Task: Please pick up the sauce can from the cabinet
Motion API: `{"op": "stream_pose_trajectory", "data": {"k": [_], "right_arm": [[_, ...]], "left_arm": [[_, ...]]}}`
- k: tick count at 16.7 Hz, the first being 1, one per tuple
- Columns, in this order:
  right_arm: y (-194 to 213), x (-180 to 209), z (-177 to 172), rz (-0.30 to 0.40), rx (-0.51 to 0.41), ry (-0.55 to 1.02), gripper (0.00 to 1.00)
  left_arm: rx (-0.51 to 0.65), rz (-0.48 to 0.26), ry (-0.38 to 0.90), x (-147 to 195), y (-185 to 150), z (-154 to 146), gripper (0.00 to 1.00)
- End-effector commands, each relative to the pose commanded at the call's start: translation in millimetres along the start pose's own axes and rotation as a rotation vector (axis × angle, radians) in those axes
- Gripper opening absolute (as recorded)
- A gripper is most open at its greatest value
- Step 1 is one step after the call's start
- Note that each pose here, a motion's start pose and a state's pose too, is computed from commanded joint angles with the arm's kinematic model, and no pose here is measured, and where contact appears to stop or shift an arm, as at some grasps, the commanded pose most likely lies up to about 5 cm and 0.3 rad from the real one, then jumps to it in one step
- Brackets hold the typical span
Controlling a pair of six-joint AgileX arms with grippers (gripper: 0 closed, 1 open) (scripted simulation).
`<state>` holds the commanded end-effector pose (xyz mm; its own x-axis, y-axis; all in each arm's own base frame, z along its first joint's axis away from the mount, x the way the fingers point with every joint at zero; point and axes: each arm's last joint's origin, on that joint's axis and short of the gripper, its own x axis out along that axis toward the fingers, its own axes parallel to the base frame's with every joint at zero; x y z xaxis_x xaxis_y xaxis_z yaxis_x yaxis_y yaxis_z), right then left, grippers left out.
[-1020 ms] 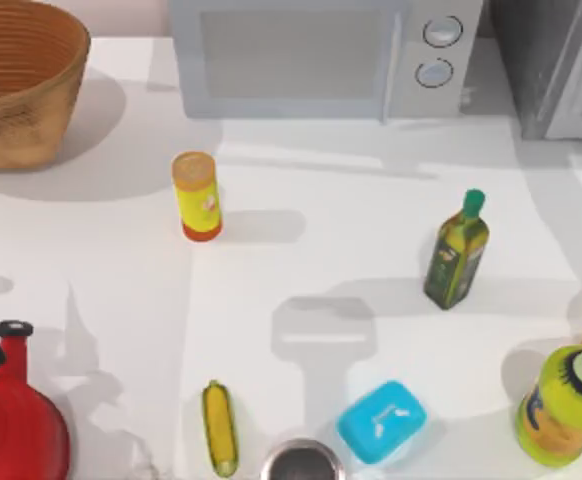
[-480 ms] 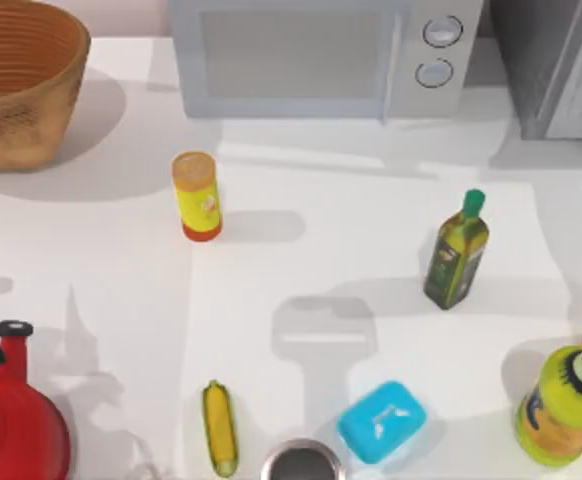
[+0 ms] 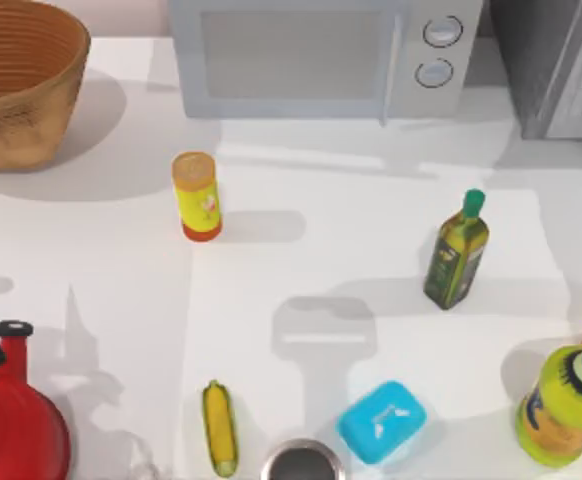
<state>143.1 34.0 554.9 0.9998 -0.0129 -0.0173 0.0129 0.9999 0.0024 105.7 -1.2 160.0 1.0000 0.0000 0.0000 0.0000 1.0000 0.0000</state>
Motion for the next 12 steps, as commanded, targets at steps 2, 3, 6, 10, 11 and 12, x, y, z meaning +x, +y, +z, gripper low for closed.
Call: {"op": "stream_pose_trajectory", "data": {"k": [2,3,6,10,11,12], "right_arm": [[-3,-3,-16,0.000,-0.004,0.010,0.00],[-5,-4,-26,0.000,-0.006,0.017,0.00],[-12,-11,-71,0.001,-0.010,0.036,0.00],[-21,-23,-156,0.002,-0.009,0.048,0.00],[-23,-25,-180,0.003,-0.008,0.048,0.00],[-25,-28,-205,0.004,-0.006,0.048,0.00]], "left_arm": [[0.000,0.000,0.000,0,0,0,1.00],[0.000,0.000,0.000,0,0,0,1.00],[0.000,0.000,0.000,0,0,0,1.00],[0.000,0.000,0.000,0,0,0,1.00],[0.000,0.000,0.000,0,0,0,1.00],[0.000,0.000,0.000,0,0,0,1.00]]}}
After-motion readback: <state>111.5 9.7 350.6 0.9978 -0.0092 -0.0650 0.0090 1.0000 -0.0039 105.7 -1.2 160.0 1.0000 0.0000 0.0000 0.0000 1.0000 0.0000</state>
